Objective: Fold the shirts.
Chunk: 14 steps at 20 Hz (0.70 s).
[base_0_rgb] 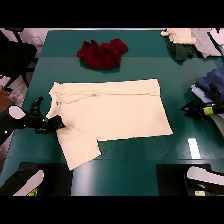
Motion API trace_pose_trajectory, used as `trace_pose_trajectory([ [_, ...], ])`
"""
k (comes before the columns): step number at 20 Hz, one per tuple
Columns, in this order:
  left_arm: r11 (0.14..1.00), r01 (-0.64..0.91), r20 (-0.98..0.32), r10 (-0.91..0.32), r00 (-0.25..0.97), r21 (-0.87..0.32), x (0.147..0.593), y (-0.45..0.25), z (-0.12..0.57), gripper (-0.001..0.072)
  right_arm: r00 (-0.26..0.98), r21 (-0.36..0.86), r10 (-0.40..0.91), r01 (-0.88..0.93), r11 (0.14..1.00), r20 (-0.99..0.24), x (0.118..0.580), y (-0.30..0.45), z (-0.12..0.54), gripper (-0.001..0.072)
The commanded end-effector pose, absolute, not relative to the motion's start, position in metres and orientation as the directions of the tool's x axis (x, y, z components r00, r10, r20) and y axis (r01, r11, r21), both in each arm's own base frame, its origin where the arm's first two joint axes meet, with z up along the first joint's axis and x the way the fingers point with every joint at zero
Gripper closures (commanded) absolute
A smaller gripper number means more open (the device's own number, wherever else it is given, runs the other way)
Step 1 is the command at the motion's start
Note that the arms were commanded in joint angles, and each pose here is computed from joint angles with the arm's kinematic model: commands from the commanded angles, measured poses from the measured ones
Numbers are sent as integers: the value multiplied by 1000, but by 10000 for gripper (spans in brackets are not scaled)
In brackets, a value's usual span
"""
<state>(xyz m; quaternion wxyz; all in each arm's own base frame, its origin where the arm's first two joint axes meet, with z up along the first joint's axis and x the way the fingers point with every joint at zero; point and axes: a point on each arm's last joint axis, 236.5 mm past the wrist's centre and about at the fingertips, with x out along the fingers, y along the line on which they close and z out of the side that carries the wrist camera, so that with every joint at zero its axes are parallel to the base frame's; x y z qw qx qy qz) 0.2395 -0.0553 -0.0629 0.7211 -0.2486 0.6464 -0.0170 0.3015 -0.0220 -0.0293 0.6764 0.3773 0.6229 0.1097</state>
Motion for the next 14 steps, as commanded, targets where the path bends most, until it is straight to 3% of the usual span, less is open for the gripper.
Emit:
trace_pose_trajectory([
  [1, 890, -275, -926, -378, -1, -363, 202, -62, -64, 84, 168, 652, 638, 340, 678, -751, 289, -12, -40, 229],
  [4, 896, -262, -919, -388, -71, -358, 186, -65, -63, 84, 170, 652, 638, 340, 678, -751, 289, -12, -40, 229],
  [8, 935, -232, -930, -314, -192, -268, 157, -47, -65, 85, 170, 653, 639, 338, 678, -751, 289, -12, -40, 230],
  [14, 929, -226, -936, -328, -129, -294, 170, -56, -72, 86, 191, 673, 652, 335, 659, -733, 294, -8, -35, 230],
])
